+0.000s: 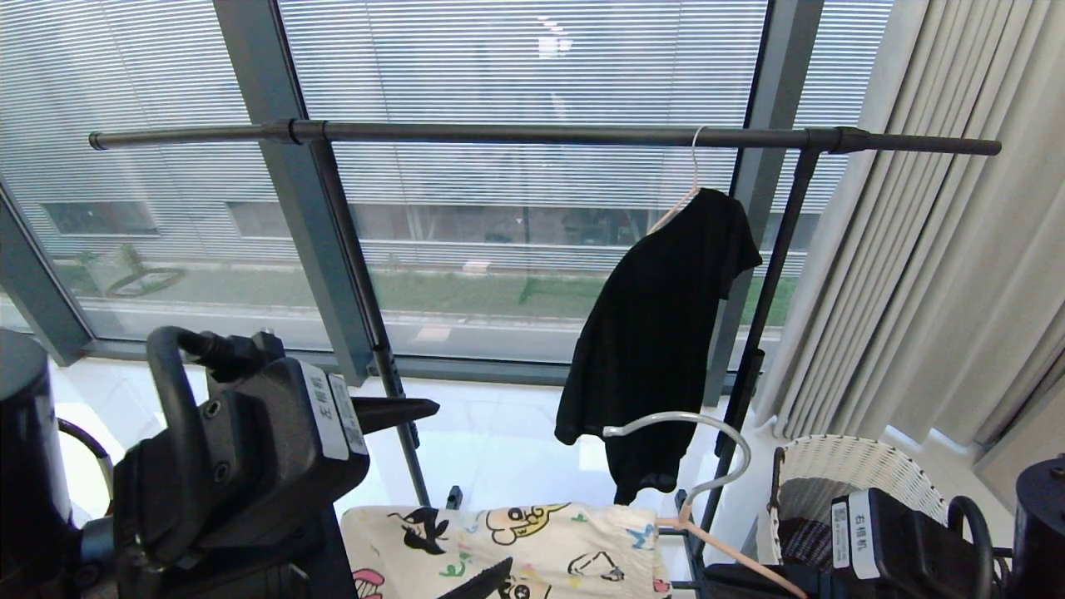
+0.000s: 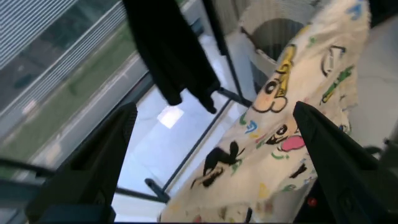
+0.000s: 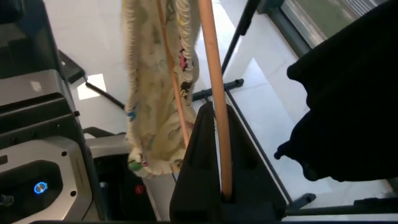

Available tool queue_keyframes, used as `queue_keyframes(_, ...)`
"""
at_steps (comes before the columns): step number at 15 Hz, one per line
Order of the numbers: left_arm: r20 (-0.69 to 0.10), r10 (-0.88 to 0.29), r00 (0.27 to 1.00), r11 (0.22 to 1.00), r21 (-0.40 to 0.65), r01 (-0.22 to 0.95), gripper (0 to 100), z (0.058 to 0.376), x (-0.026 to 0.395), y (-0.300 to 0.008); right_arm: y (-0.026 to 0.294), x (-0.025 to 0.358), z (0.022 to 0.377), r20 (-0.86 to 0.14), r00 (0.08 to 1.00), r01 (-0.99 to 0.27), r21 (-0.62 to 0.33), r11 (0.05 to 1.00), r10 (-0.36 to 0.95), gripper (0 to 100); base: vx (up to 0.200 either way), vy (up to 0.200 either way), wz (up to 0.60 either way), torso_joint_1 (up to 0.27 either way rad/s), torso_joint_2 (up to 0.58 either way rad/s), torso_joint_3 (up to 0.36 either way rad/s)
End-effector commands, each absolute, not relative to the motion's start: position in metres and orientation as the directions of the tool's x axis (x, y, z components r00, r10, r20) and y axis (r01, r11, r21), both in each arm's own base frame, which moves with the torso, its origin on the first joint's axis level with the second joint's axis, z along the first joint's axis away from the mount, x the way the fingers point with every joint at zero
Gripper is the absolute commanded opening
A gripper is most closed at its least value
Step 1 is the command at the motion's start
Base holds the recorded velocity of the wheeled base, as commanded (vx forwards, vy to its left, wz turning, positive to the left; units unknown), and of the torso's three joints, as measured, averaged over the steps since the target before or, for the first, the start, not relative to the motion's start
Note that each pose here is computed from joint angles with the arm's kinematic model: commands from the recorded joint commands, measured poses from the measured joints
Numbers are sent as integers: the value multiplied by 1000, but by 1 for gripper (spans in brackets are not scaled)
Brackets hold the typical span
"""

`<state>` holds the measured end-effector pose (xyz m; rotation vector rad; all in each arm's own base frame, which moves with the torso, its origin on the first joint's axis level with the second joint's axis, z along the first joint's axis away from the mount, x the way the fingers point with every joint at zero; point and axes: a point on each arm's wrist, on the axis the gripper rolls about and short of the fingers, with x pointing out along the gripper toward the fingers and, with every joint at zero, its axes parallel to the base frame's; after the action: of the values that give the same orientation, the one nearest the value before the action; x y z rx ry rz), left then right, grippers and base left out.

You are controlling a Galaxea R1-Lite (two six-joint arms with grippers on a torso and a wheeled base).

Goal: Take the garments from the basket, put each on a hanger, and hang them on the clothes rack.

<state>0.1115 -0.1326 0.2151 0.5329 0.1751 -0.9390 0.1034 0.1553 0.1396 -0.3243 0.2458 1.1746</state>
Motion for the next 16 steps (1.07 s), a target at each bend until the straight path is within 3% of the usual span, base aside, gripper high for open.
queue_keyframes(1,-404,-727,555,438,350,828,100,206,112,-138,160,100,138,-363,340,-940,-129,315,867,0,0,0,0,0,0,0)
queue_keyframes(10,-521,-692,500,379,327,866,100,176,110,-144,177,88,145,-341,265,-959,-193,209,902,0,0,0,0,0,0,0)
queue_keyframes(11,-521,-692,500,379,327,866,0,175,109,-144,177,88,144,-342,263,-958,-199,204,902,0,0,0,0,0,0,0)
queue_keyframes(16,-517,-699,495,373,326,868,0,176,108,-145,178,88,145,-342,260,-959,-204,199,903,0,0,0,0,0,0,0)
